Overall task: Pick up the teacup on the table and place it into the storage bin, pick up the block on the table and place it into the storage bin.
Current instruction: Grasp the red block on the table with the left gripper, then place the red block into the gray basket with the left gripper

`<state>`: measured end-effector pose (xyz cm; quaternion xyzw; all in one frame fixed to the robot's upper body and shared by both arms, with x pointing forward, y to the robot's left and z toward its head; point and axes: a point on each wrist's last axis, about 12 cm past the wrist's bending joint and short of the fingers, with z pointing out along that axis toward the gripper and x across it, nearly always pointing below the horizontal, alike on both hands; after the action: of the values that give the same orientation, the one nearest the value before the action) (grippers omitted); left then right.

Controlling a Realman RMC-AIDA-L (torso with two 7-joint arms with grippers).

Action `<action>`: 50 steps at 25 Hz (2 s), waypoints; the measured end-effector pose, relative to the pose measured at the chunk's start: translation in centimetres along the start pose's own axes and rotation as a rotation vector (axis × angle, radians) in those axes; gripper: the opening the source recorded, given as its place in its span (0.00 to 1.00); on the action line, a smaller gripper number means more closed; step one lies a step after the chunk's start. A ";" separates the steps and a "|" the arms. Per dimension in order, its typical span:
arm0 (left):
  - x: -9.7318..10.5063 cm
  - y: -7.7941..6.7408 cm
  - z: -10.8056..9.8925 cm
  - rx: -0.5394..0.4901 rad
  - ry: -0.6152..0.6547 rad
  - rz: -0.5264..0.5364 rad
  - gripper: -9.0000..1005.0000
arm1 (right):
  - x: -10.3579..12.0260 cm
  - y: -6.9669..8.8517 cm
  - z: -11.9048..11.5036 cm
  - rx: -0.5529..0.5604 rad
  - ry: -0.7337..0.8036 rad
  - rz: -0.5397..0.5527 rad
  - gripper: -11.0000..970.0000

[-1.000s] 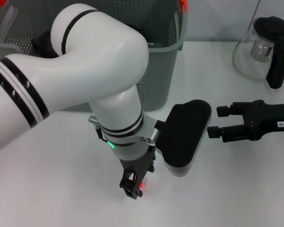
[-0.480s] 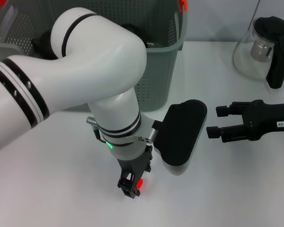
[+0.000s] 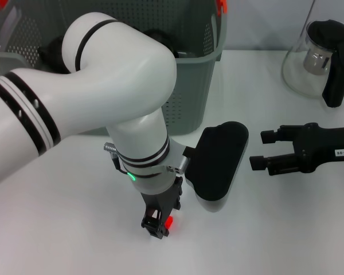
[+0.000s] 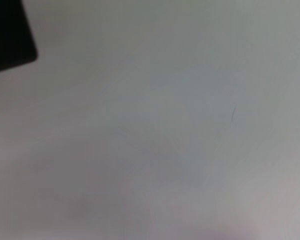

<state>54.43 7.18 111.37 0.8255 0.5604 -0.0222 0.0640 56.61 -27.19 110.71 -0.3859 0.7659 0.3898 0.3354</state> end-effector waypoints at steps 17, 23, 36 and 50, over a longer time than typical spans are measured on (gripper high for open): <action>0.0 0.0 0.0 -0.001 0.000 -0.012 0.52 | 0.3 0.9 0.3 -0.075 0.011 -0.035 0.96; 0.1 -0.3 0.1 0.013 0.001 -0.014 0.37 | 0.5 0.8 0.3 -0.070 0.008 -0.029 0.96; 0.0 -0.5 -0.9 -0.003 -0.022 -0.036 0.21 | 0.8 0.7 0.1 -0.060 0.008 -0.021 0.96; 10.3 -1.1 -14.5 -0.352 -0.519 -0.672 0.19 | 0.9 0.7 0.0 -0.057 0.005 -0.023 0.96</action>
<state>56.71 18.98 124.49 0.5416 0.7576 -0.1524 0.3308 55.57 -27.23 110.20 -0.4049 0.7508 0.4068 0.3269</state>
